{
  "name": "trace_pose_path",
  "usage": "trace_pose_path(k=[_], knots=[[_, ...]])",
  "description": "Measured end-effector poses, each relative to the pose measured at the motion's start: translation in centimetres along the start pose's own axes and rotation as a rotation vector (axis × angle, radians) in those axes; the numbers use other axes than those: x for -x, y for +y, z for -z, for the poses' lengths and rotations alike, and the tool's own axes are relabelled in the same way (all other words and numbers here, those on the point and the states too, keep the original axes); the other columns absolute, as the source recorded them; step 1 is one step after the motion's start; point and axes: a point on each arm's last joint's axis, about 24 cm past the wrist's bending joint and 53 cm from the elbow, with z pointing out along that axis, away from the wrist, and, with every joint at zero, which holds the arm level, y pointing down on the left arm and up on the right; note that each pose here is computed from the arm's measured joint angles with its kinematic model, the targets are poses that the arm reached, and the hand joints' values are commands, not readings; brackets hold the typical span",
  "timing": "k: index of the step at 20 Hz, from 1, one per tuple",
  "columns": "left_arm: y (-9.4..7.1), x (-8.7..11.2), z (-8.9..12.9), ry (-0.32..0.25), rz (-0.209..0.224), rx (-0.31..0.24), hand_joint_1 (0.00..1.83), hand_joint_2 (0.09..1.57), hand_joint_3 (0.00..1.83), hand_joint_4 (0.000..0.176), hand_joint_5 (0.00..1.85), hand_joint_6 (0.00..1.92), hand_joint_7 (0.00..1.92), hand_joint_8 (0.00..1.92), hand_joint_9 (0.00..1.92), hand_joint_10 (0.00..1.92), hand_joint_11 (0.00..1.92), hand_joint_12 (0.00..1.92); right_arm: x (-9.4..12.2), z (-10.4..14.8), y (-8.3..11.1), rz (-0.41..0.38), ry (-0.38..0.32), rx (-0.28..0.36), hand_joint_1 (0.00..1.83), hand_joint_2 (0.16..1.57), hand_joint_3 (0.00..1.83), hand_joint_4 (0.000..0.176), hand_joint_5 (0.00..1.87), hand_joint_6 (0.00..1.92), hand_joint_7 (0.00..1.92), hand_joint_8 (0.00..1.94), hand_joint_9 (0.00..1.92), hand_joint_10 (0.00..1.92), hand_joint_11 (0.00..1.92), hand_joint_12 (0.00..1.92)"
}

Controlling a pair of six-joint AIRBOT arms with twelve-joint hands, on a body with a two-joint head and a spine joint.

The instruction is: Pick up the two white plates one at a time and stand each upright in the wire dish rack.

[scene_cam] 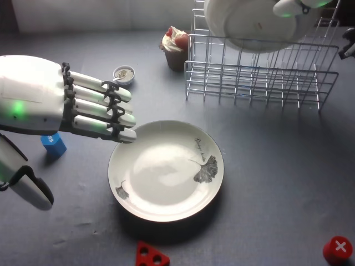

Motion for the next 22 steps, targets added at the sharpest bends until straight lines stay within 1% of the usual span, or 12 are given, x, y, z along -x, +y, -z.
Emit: trace_pose_path(k=[3, 6, 11, 12, 13, 14, 15, 18, 19, 20, 21, 22], knots=[[-0.2, -0.8, -0.4, 0.022, 0.001, -0.006, 0.09, 0.93, 0.0, 0.0, 0.11, 0.0, 0.15, 0.01, 0.13, 0.0, 0.12, 0.01, 0.1, -0.3, -1.6, -0.001, -0.006, -0.03, 1.5, 1.06, 0.0, 0.0, 0.95, 0.97, 1.04, 0.66, 1.08, 0.77, 1.01, 1.3], [-0.2, -1.9, -0.7, 0.057, -0.003, -0.004, 0.06, 0.94, 0.0, 0.0, 0.09, 0.0, 0.13, 0.0, 0.12, 0.0, 0.11, 0.01, 0.2, -0.6, -2.7, -0.016, -0.009, -0.051, 1.49, 1.08, 0.0, 0.0, 0.92, 1.05, 1.02, 0.67, 1.03, 0.85, 0.95, 1.39], [0.0, -2.5, -0.8, 0.077, -0.008, 0.005, 0.07, 0.94, 0.0, 0.0, 0.07, 0.0, 0.11, 0.0, 0.11, 0.0, 0.08, 0.0, 0.2, -0.7, -3.6, -0.002, -0.01, -0.066, 1.5, 1.06, 0.0, 0.0, 0.91, 1.01, 1.08, 0.6, 1.11, 0.73, 0.98, 1.36], [0.0, -2.7, -0.8, 0.079, -0.006, 0.005, 0.07, 0.94, 0.0, 0.0, 0.07, 0.0, 0.1, 0.0, 0.1, 0.0, 0.08, 0.0, 0.1, -0.7, -3.6, -0.001, -0.009, -0.066, 1.41, 1.05, 0.0, 0.0, 0.97, 0.99, 1.11, 0.64, 1.13, 0.8, 1.03, 0.8], [0.0, -3.0, -0.8, 0.087, -0.003, 0.004, 0.08, 0.94, 0.0, 0.0, 0.07, 0.0, 0.1, 0.0, 0.1, 0.0, 0.08, 0.0, 0.0, -0.7, -3.7, 0.0, -0.009, -0.067, 1.27, 1.09, 0.0, 0.0, 0.96, 1.05, 1.08, 0.75, 1.05, 0.34, 1.07, 0.53], [0.0, -3.4, -0.9, 0.104, -0.01, 0.004, 0.07, 0.94, 0.0, 0.0, 0.07, 0.0, 0.1, 0.0, 0.1, 0.0, 0.09, 0.0, 0.1, -0.7, -3.8, 0.004, -0.011, -0.066, 1.18, 1.12, 0.0, 0.0, 0.95, 1.02, 0.92, 0.3, 1.03, 0.13, 1.08, 0.41], [0.0, -3.8, -1.0, 0.112, -0.01, 0.005, 0.07, 0.94, 0.0, 0.0, 0.08, 0.0, 0.11, 0.0, 0.11, 0.0, 0.1, 0.01, 0.0, -0.7, -3.8, 0.005, -0.009, -0.067, 1.17, 1.11, 0.0, 0.0, 0.98, 0.96, 0.83, 0.1, 0.97, 0.05, 1.06, 0.36], [0.2, -4.1, -1.2, 0.119, -0.008, 0.011, 0.08, 0.94, 0.0, 0.0, 0.08, 0.0, 0.11, 0.0, 0.11, 0.0, 0.1, 0.01, 0.1, -0.7, -3.7, 0.009, -0.011, -0.065, 1.16, 1.11, 0.0, 0.0, 0.98, 0.96, 0.84, 0.03, 0.99, 0.02, 1.08, 0.34], [0.2, -4.1, -1.2, 0.12, -0.008, 0.011, 0.09, 0.94, 0.0, 0.0, 0.09, 0.0, 0.12, 0.01, 0.12, 0.01, 0.1, 0.01, 0.0, -0.7, -3.7, 0.009, -0.011, -0.064, 1.16, 1.03, 0.0, 0.0, 0.87, 0.37, 0.84, 0.01, 0.95, 0.01, 1.05, 0.3], [0.2, -4.1, -1.2, 0.12, -0.008, 0.013, 0.09, 0.94, 0.0, 0.0, 0.09, 0.0, 0.12, 0.01, 0.12, 0.01, 0.1, 0.01, 0.0, -0.7, -3.7, 0.009, -0.011, -0.064, 1.16, 1.03, 0.0, 0.0, 0.87, 0.37, 0.84, 0.01, 0.95, 0.01, 1.05, 0.3], [0.3, -4.1, -1.2, 0.12, -0.008, 0.016, 0.08, 0.94, 0.0, 0.0, 0.09, 0.0, 0.12, 0.01, 0.12, 0.0, 0.11, 0.01, 0.0, -0.7, -3.6, 0.008, -0.012, -0.061, 1.09, 0.96, 0.0, 0.0, 0.78, 0.03, 0.81, 0.0, 0.89, 0.0, 0.98, 0.25], [0.3, -4.2, -1.2, 0.122, -0.01, 0.018, 0.08, 0.94, 0.0, 0.0, 0.09, 0.0, 0.12, 0.0, 0.13, 0.01, 0.11, 0.01, 0.0, -0.7, -3.4, 0.008, -0.018, -0.053, 1.02, 0.95, 0.0, 0.0, 0.69, 0.0, 0.78, 0.0, 0.84, 0.0, 0.94, 0.23]])
